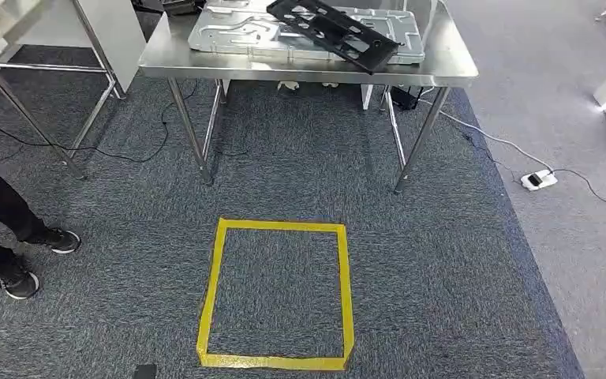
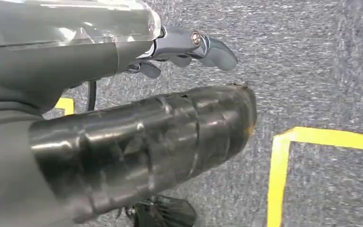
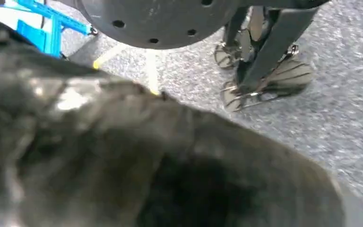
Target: Take the parts from the cabinet and place them on the table.
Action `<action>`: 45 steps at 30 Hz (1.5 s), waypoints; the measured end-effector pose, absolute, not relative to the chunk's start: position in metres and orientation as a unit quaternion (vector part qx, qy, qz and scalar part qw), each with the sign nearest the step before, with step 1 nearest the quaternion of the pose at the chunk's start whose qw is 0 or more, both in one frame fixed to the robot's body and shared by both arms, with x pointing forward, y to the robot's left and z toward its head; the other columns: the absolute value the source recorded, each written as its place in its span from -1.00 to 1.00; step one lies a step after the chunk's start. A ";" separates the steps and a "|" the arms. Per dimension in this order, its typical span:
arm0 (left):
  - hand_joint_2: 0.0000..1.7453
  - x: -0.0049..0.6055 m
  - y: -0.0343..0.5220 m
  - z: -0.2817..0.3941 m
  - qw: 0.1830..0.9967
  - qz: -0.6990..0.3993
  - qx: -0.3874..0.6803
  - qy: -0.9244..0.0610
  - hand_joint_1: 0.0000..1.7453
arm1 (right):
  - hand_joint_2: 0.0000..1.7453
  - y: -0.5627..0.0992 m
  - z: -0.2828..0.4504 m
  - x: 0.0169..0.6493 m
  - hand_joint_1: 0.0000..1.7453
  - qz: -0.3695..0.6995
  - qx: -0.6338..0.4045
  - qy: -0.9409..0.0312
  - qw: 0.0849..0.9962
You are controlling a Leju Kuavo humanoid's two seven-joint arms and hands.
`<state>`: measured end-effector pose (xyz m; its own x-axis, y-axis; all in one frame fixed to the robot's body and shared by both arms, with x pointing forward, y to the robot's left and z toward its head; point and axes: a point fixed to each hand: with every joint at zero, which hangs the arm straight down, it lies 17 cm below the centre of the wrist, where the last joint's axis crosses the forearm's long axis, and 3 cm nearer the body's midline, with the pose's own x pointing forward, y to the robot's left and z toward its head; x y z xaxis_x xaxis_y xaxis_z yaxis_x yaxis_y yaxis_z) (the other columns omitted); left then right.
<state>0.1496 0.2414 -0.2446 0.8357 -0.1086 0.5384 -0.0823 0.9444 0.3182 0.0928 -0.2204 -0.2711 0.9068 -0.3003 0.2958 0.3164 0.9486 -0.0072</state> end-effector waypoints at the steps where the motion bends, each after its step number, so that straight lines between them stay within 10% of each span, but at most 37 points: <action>1: -1.00 0.150 0.241 -0.245 0.943 -0.007 0.167 -0.286 -1.00 | -1.00 -0.220 -0.271 0.093 -1.00 -0.157 -0.027 -0.147 0.976; 45: -1.00 0.148 0.240 -0.245 0.943 -0.002 0.163 -0.288 -1.00 | -1.00 -0.214 -0.273 0.085 -1.00 -0.141 -0.021 -0.132 0.981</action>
